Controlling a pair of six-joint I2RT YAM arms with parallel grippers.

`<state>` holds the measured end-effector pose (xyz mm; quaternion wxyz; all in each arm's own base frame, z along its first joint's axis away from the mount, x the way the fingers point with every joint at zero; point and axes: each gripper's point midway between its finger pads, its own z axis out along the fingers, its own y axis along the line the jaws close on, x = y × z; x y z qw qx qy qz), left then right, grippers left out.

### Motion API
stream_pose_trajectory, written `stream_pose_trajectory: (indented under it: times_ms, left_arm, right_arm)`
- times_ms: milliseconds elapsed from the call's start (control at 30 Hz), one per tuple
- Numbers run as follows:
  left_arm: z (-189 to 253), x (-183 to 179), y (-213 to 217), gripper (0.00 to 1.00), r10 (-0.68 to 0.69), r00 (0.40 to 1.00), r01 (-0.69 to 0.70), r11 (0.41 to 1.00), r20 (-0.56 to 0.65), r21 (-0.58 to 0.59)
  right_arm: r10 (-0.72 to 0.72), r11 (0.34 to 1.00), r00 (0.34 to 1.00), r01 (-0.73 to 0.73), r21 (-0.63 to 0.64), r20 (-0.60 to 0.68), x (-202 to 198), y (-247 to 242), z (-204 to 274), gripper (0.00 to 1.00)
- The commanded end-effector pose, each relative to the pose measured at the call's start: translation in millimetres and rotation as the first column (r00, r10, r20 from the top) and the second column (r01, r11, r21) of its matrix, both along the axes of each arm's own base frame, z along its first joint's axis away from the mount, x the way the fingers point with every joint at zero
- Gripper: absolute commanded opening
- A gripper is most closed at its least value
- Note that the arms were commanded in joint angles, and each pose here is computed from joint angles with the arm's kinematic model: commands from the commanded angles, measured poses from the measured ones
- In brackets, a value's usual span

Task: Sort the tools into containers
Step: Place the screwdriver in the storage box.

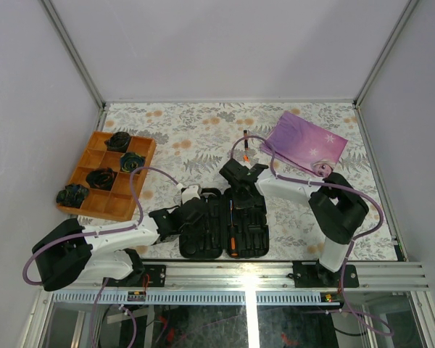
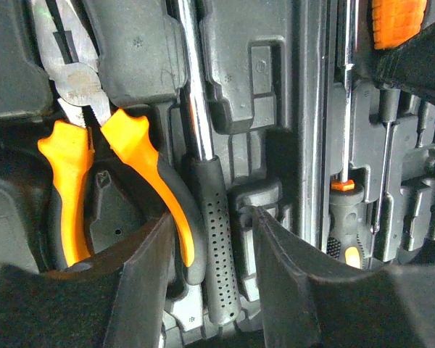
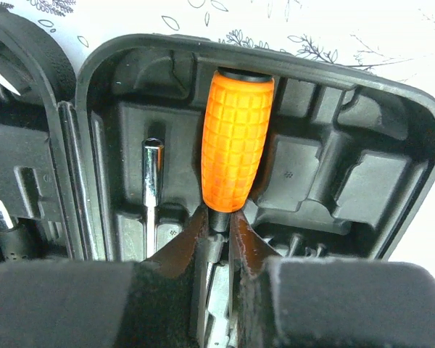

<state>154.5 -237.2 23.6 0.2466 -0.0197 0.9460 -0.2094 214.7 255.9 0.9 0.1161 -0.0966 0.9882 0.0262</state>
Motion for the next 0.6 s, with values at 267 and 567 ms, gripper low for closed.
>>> stream_pose_trajectory:
  times_ms: [267,567]
  left_arm:
    - [1,-5,-6,0.16,-0.069,0.998,0.069,0.998,0.01,0.006]
    - [13,-1,3,0.33,-0.025,0.999,0.024,1.0,0.036,0.016]
  right_arm:
    - [0.078,0.996,0.996,-0.076,0.035,-0.052,-36,-1,-16,0.11]
    - [0.013,0.957,0.96,-0.093,0.274,0.281,23,25,109,0.4]
